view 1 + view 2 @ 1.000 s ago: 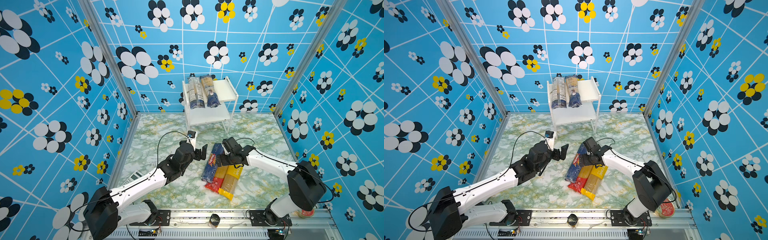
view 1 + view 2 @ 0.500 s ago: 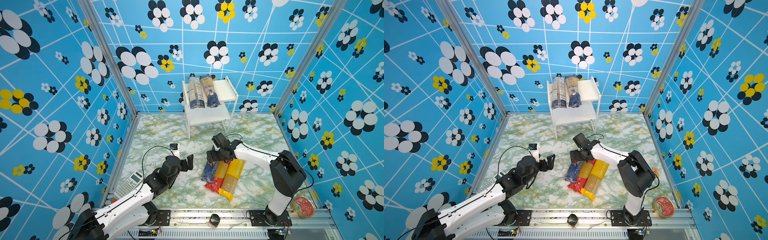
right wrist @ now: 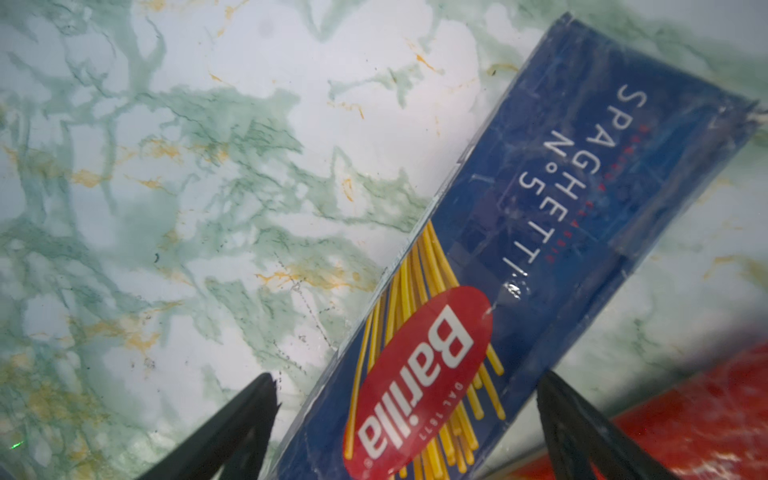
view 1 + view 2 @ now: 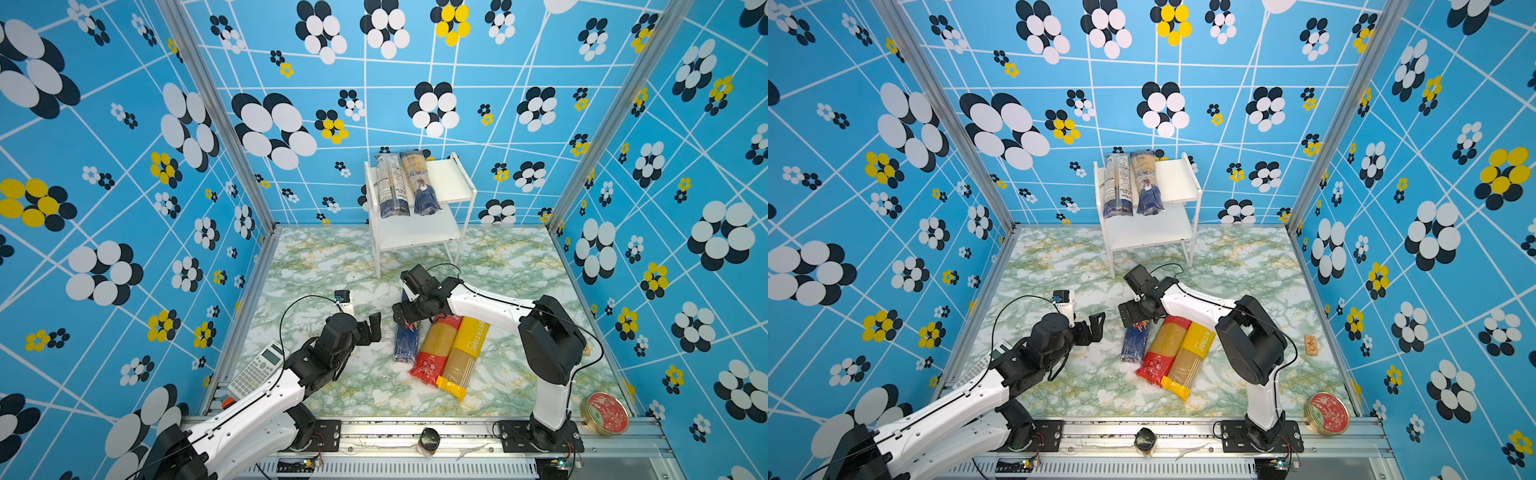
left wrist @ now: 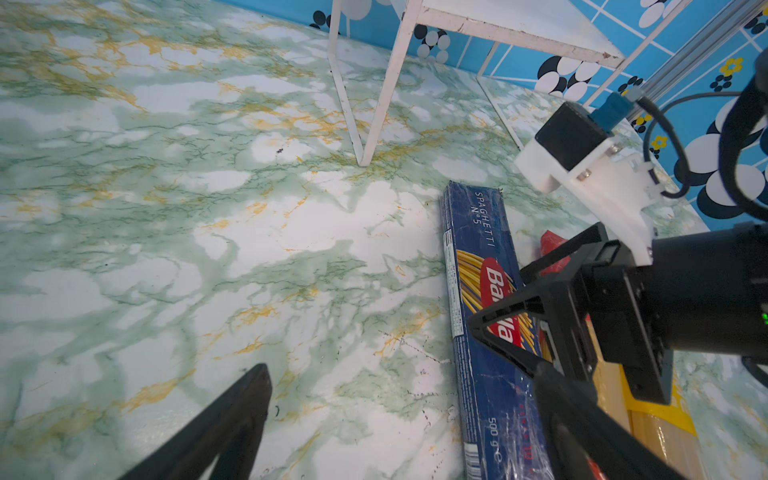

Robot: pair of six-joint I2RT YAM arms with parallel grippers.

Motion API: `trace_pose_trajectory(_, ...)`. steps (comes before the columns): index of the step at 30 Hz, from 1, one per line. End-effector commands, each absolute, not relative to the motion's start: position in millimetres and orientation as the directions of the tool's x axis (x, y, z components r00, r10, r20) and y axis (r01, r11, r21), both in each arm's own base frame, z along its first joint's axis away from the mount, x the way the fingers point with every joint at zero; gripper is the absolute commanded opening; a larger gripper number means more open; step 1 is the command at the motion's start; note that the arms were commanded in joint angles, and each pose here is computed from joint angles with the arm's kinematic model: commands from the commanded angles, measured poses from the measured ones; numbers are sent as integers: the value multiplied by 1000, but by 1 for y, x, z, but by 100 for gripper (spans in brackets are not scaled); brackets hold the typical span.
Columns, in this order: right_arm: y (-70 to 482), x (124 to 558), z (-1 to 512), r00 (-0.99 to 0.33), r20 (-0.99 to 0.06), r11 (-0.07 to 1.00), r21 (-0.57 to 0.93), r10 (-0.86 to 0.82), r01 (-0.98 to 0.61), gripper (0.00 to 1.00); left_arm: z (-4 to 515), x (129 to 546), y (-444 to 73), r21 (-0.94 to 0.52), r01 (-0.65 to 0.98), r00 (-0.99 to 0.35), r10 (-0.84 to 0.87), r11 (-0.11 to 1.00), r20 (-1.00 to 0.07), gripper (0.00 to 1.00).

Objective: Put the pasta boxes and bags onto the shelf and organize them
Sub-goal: 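Close the right gripper on the blue Barilla box and tilt it upright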

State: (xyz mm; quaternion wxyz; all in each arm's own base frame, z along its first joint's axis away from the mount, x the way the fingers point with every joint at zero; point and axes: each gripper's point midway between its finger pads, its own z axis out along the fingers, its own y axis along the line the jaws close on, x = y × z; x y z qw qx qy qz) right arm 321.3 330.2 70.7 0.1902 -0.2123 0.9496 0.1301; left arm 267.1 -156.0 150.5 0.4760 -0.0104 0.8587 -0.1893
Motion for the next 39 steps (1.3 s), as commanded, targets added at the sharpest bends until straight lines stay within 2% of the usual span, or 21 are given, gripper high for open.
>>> trace_pose_trajectory(1,316,312,70,-855,-380,903,101,-353,-417,99,136,258,-150,-336,153,-586,-188,930,-788,99)
trace_pose_trajectory(7,315,284,54,-883,-323,920,79,-341,-384,99,128,246,-136,-371,117,-587,-237,921,-774,99)
trace_pose_trajectory(12,325,264,43,-883,-303,918,53,-359,-392,99,131,239,-124,-420,91,-561,-302,903,-771,99)
trace_pose_trajectory(19,327,241,15,-887,-219,907,18,-407,-421,99,135,236,-115,-426,74,-550,-319,902,-772,99)
trace_pose_trajectory(25,308,231,-5,-825,-178,844,-76,-536,-531,94,135,239,-117,-437,70,-551,-330,897,-766,99)
trace_pose_trajectory(31,291,236,7,-731,-196,757,-156,-653,-634,86,136,243,-120,-439,72,-555,-330,896,-764,99)
trace_pose_trajectory(39,290,232,18,-636,-210,666,-131,-742,-734,79,134,247,-125,-445,80,-568,-326,892,-756,99)
